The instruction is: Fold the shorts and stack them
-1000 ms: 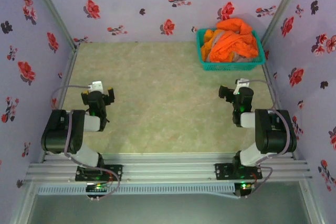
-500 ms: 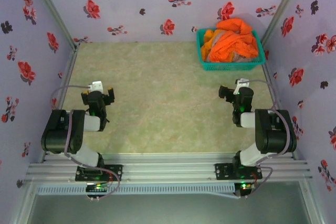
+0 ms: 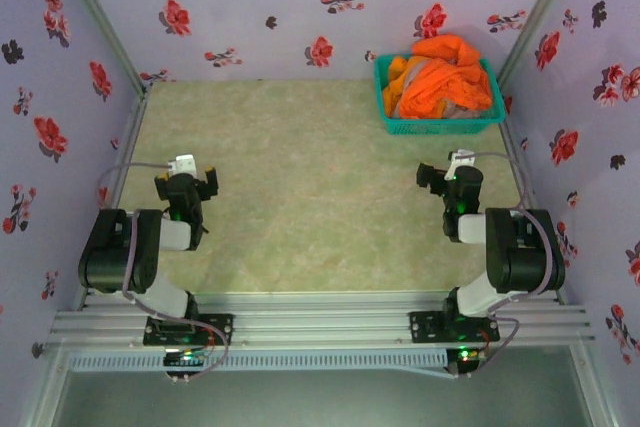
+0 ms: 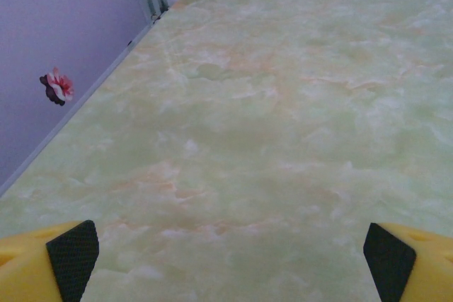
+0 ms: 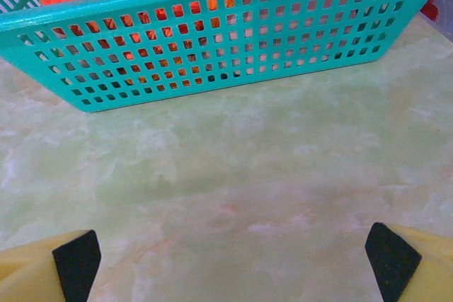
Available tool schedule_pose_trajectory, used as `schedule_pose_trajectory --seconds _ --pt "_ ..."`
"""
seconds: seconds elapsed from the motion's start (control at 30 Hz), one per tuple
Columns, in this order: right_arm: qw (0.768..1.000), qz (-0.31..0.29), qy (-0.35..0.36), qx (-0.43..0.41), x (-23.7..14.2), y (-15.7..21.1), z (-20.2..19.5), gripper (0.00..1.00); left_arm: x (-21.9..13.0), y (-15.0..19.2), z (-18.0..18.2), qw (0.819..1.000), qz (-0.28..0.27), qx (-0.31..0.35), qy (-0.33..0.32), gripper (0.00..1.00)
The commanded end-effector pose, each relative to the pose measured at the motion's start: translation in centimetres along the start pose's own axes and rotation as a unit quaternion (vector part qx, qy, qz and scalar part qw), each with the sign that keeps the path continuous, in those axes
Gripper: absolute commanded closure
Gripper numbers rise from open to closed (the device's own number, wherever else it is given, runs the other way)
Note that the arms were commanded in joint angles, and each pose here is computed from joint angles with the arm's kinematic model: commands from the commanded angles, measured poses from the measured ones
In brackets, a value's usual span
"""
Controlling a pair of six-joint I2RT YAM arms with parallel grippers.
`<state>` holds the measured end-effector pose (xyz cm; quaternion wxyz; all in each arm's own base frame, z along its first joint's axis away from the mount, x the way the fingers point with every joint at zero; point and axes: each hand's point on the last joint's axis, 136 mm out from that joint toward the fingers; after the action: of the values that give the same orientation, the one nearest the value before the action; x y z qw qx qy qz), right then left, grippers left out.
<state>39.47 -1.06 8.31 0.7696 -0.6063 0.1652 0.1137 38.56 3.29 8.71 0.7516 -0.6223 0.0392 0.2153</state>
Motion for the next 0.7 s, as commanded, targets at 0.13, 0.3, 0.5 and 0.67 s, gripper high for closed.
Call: schedule_pose_trajectory --seconds 0.13,0.3,0.5,0.67 --pt "0.999 0.027 0.009 -0.017 -0.7 -2.9 1.1 0.01 -2.3 -3.6 1.6 0.999 -0.045 -0.023 -0.009 0.01" --pt "1.000 -0.016 -0.017 0.011 -4.3 -8.2 3.7 0.01 -5.0 -6.1 3.7 0.994 -0.056 -0.081 -0.037 0.01" --pt "0.998 -0.027 0.003 0.054 -5.2 -15.8 4.9 0.02 -8.2 -11.9 1.8 0.979 -0.052 -0.181 0.075 0.01" --pt "0.994 -0.003 0.025 0.109 -2.4 -19.7 5.7 0.10 -11.8 -15.5 -2.6 0.949 -0.030 -0.200 0.240 0.01"
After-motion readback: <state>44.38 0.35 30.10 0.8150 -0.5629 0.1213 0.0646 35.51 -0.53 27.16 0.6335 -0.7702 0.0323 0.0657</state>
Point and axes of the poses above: each hand's point on the last joint's axis, 136 mm out from that joint toward the fingers, its own x axis out along the fingers, its own z axis along the line the jaws close on, y = z × x, and after that the axes turned 6 degrees about x, right-handed
